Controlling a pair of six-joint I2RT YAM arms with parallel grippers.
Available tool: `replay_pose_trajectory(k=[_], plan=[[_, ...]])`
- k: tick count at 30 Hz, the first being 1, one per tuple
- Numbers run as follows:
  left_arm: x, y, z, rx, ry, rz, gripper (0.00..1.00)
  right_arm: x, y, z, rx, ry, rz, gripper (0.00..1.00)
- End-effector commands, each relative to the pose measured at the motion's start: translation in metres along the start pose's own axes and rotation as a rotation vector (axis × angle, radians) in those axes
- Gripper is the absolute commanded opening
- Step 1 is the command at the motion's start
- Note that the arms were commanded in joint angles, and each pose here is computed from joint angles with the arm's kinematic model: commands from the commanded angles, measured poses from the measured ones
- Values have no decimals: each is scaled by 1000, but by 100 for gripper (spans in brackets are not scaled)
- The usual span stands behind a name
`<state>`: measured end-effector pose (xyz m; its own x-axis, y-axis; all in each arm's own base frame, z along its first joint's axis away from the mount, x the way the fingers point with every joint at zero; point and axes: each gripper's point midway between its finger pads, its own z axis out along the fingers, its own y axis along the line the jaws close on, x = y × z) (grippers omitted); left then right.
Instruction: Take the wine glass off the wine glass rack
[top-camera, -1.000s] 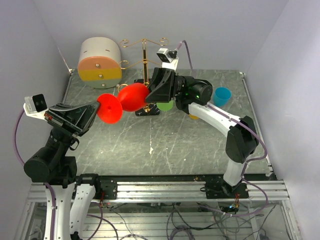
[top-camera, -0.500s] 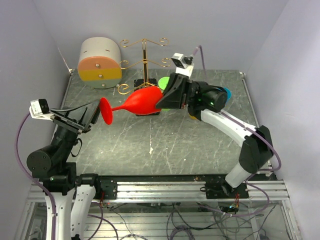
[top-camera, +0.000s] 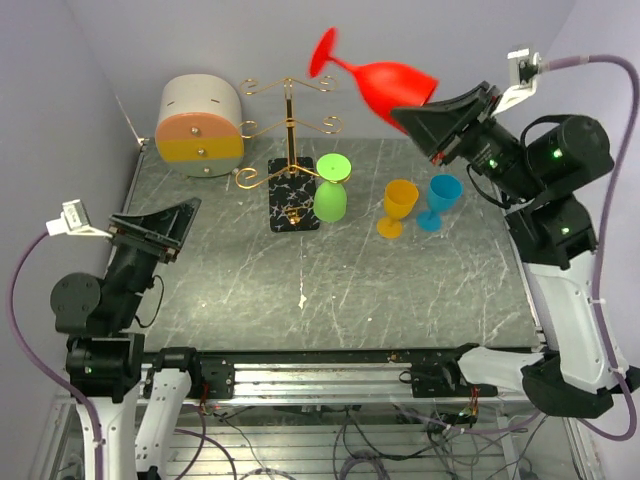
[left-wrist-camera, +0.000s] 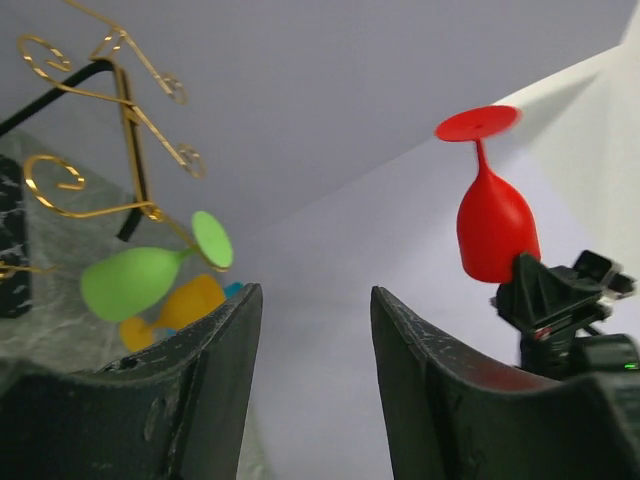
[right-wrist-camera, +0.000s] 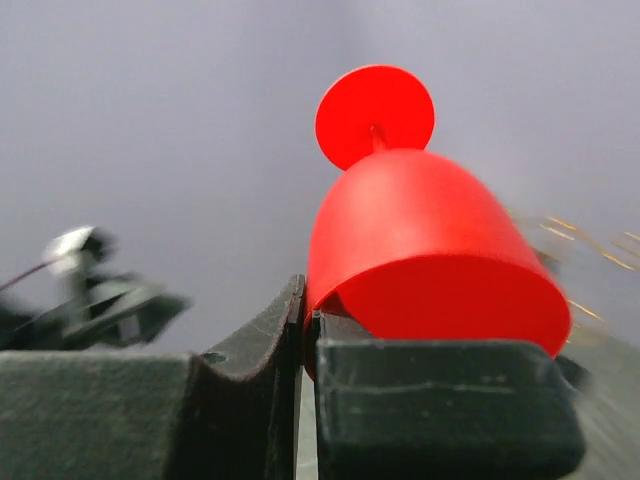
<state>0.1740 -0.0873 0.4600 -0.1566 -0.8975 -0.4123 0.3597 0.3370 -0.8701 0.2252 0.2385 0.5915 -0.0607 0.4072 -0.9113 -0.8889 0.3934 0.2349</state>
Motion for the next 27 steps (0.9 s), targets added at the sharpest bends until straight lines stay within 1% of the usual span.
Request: replay_pose_trajectory(k=[1, 2, 4, 6, 8, 10, 12, 16, 19, 21, 23, 27], plan=[[13, 31, 16, -93, 115, 160, 56, 97, -158, -85, 894, 433, -47, 0], [15, 39, 19, -122, 144, 196, 55, 100, -174, -102, 1023, 459, -61, 0], [16, 57, 25, -197, 190, 273, 55, 102, -189, -132, 1207, 492, -84, 0], [13, 73, 32, -262, 225, 344, 54, 101, -192, -157, 1318, 506, -94, 0], [10, 85, 41, -308, 255, 401, 53, 96, -189, -178, 1392, 503, -103, 0], [8, 92, 50, -321, 288, 453, 52, 92, -189, -205, 1501, 525, -124, 0], [10, 98, 61, -320, 330, 470, 50, 94, -187, -226, 1577, 574, -122, 0], [16, 100, 87, -273, 397, 473, 44, 109, -186, -246, 1584, 662, -89, 0], [25, 97, 103, -237, 445, 490, 39, 133, -190, -250, 1535, 752, -37, 0], [34, 96, 112, -240, 479, 521, 38, 156, -194, -248, 1477, 819, 14, 0], [44, 95, 121, -246, 513, 555, 38, 176, -200, -246, 1433, 858, 72, 0], [66, 91, 138, -227, 576, 596, 37, 207, -213, -238, 1354, 901, 161, 0]])
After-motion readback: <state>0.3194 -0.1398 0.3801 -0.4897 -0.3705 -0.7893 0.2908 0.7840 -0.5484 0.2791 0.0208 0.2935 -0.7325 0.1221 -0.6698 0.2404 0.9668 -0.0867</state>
